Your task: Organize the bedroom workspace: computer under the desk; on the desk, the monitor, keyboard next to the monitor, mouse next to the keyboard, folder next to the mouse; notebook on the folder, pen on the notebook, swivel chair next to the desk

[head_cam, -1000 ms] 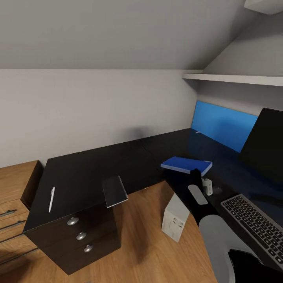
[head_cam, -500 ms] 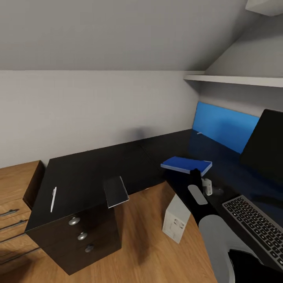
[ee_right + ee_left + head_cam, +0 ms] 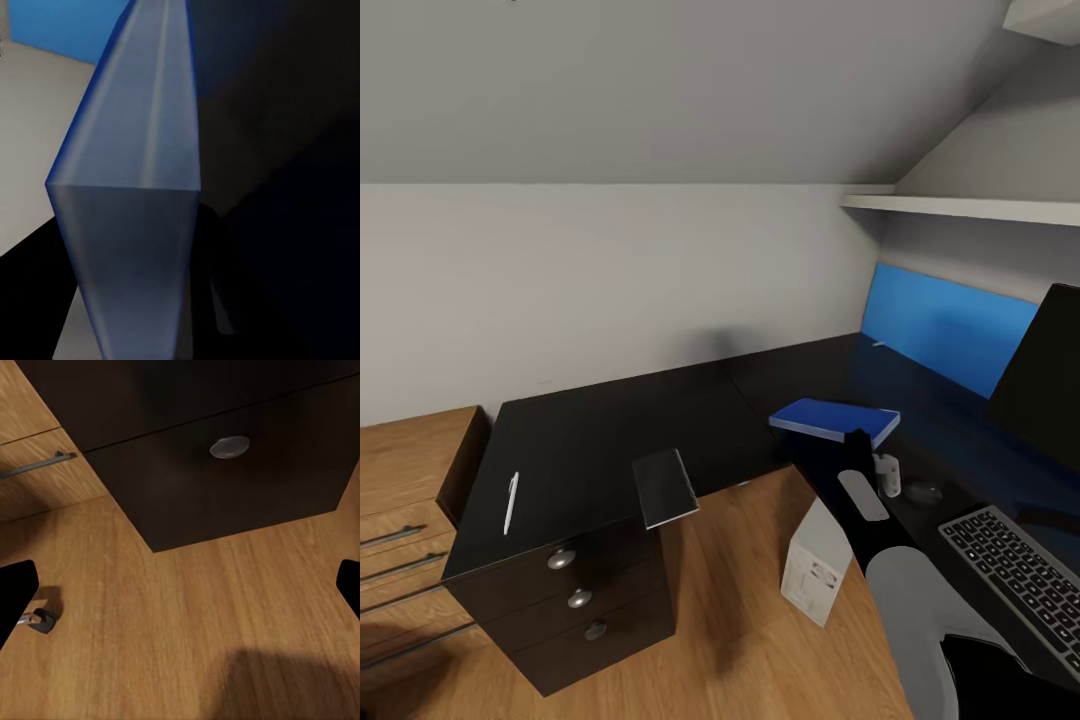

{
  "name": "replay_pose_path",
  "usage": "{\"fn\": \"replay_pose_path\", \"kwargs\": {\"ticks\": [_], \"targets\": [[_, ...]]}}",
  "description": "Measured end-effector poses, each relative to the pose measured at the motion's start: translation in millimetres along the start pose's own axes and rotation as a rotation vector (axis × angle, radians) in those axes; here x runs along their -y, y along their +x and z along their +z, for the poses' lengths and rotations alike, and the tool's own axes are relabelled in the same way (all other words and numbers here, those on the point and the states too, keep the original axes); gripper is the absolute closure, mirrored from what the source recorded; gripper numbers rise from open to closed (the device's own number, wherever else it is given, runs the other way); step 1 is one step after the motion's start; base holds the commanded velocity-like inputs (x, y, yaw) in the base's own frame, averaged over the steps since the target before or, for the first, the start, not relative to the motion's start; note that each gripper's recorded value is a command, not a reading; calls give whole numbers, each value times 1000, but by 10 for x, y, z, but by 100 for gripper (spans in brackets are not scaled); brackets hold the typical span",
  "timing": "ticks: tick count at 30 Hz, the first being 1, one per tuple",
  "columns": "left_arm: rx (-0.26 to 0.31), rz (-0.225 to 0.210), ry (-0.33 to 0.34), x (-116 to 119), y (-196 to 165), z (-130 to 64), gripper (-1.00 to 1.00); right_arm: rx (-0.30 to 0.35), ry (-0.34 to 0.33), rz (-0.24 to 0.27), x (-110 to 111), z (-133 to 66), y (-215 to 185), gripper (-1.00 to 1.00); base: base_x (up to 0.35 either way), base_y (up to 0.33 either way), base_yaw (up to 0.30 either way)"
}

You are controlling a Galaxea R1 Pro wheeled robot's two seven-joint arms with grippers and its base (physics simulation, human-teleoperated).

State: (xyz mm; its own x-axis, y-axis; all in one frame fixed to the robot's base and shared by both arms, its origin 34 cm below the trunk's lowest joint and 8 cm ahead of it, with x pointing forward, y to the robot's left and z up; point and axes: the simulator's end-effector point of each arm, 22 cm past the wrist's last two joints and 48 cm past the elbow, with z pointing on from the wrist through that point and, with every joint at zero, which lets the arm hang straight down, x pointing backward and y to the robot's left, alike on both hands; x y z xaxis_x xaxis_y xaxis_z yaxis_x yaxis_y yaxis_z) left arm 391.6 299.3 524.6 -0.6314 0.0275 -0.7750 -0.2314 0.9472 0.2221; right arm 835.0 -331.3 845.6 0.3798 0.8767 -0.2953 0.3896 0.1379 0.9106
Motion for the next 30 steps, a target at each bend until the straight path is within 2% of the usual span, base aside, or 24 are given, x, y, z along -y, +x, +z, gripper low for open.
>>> {"fn": "replay_pose_path", "kwargs": {"ticks": [14, 23, 29, 30], "targets": [[-1, 1, 2, 4, 2, -1, -100, 33, -2, 4, 29, 67, -198, 100, 127, -68, 0], [-2, -1, 5, 27, 3, -6, -100, 94, 77, 104, 302, 123, -485, 100, 6, -4, 0], [0, -3, 7, 42, -4, -8, -100, 103, 93, 128, 354, 125, -519, 100, 0, 0, 0], [1, -4, 7, 48, -6, -8, -100, 102, 100, 147, 372, 124, -517, 100, 0, 0, 0]]}}
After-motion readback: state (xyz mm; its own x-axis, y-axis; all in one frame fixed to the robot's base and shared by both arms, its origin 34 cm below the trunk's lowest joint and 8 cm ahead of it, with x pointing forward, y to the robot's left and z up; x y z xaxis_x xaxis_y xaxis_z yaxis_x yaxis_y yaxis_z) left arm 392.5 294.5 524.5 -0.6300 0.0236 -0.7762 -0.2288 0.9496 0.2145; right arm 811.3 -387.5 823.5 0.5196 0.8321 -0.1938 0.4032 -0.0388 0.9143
